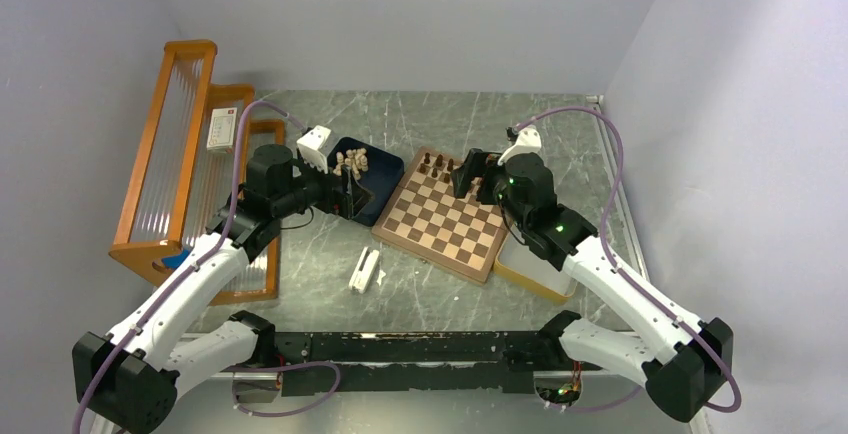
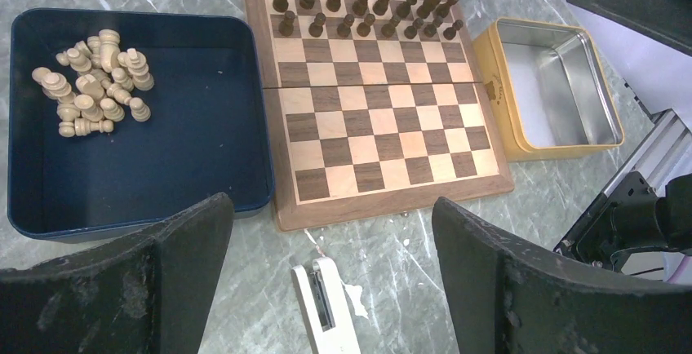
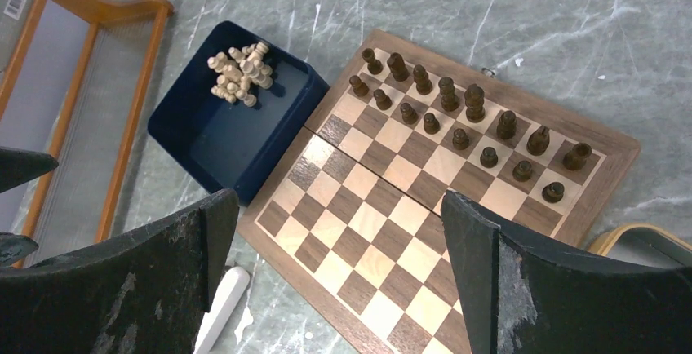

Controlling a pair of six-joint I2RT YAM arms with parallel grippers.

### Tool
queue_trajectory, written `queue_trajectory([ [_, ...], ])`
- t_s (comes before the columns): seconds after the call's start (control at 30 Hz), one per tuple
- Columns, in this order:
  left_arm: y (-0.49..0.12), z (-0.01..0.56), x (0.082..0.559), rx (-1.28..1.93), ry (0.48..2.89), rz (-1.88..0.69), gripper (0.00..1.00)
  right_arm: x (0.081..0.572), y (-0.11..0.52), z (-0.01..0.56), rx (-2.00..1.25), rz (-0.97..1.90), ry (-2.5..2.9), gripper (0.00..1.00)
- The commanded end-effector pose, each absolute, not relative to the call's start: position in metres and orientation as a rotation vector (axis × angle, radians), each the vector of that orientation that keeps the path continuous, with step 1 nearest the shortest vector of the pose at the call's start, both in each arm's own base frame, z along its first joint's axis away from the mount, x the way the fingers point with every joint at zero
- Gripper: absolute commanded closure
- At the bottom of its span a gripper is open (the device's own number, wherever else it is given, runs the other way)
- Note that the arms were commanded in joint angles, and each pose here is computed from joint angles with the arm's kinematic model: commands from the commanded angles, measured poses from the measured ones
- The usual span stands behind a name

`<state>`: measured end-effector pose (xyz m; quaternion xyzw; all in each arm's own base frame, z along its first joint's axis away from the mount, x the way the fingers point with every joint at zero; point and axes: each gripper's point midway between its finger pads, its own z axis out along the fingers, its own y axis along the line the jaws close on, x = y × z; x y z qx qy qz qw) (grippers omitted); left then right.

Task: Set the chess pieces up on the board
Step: Pick up the chess piece from the storage box.

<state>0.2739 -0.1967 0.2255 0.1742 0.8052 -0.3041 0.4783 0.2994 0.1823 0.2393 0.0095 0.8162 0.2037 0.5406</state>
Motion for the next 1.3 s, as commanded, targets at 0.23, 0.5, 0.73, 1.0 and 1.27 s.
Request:
queue_trajectory([
  [0.23,-0.192,0.232,0.281,0.418,1.925,-0.702,0.05,0.3,0.182,0.241,0.025,0.478,1.936,0.0],
  [0.5,-0.17,0.21,0.324,0.239,2.064,-0.481,0.13,0.297,0.18,0.248,-0.006,0.48,1.903,0.0],
  [0.73,-0.183,0.205,0.383,0.201,2.165,-0.385,0.46,0.281,0.191,0.259,-0.093,0.602,1.82,0.0],
  [1.0,-0.178,0.165,0.451,0.144,2.218,-0.152,0.56,0.269,0.206,0.265,-0.169,0.713,1.787,0.01],
  [1.27,-0.189,0.133,0.472,0.219,2.238,-0.133,0.59,0.268,0.21,0.266,-0.161,0.747,1.784,0.02],
])
